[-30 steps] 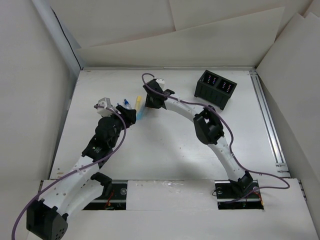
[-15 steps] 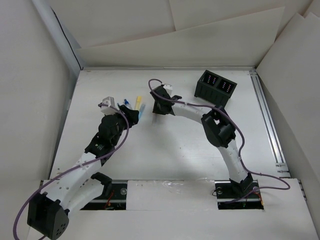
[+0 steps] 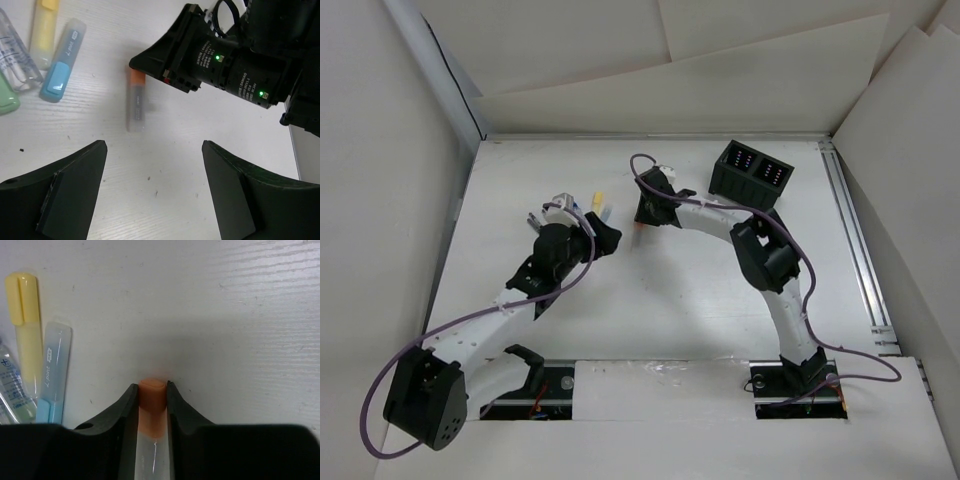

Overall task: Sort the stationery into containers
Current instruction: Pick up the pen from the center of the board.

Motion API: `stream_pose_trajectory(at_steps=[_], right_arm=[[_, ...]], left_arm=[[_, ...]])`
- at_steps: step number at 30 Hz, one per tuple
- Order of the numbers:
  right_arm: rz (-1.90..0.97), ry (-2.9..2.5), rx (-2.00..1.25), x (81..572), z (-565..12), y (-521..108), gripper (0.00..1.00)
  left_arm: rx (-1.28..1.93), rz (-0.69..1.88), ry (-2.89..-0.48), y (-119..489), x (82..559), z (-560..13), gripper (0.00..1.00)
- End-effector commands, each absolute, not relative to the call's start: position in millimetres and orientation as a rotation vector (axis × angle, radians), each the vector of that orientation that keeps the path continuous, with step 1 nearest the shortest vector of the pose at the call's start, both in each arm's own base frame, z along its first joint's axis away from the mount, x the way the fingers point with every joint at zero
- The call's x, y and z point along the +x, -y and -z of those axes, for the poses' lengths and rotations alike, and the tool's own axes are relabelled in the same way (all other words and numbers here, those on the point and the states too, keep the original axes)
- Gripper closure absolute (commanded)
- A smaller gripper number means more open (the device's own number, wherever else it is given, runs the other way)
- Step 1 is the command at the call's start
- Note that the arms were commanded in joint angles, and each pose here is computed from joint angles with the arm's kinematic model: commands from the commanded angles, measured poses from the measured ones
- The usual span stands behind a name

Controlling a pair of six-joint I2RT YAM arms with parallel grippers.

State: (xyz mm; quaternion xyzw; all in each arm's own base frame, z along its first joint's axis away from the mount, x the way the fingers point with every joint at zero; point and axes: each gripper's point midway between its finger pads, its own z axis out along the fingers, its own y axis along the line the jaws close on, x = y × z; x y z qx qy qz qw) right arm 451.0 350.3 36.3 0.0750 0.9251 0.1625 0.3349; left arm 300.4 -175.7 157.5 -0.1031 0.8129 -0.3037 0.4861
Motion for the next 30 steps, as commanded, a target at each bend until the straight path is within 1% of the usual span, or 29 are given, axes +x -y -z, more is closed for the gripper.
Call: stream_pose_trajectory(at_steps=[1, 4, 6, 11, 13, 16, 19, 20, 25, 30], right_arm=[[-0.441, -2.428, 0.174, 447, -35, -350, 0.83], [-0.452, -2.433, 0.169, 443, -32, -349, 0.93], [-0.485, -2.441, 0.167, 438, -33, -346, 0.96], [-0.613, -2.358, 0.195, 441, -74, -344, 1.0], [-0.651, -2.321, 0.2, 441, -95, -340, 1.0], [-0.716, -2.311, 0.183, 436, -108, -340, 1.0], [-0.769, -2.296, 0.181, 430, -122, -339, 1.0], [-0.774, -2.312, 0.175, 427, -118, -339, 1.0], [-0.89, -2.245, 0.154, 420, -148, -346, 1.0], [-0.982, -2.255, 0.119, 404, -153, -357, 1.0]], left_arm=[[-0.173, 0.808, -1.95, 188, 298, -162, 0.26], [-0.168, 0.786, -1.988, 187, 298, -150, 0.26], [-0.152, 0.784, -1.999, 188, 297, -147, 0.26], [-0.126, 0.821, -2.0, 195, 296, -144, 0.26], [-0.106, 0.848, -2.002, 200, 295, -144, 0.29], [-0.081, 0.879, -2.02, 207, 294, -138, 0.3], [-0.043, 0.883, -2.031, 210, 293, -133, 0.3], [-0.028, 0.905, -2.014, 214, 294, -140, 0.29], [0.008, 0.933, -2.024, 220, 293, -136, 0.28], [0.033, 1.004, -1.984, 227, 288, -146, 0.28]])
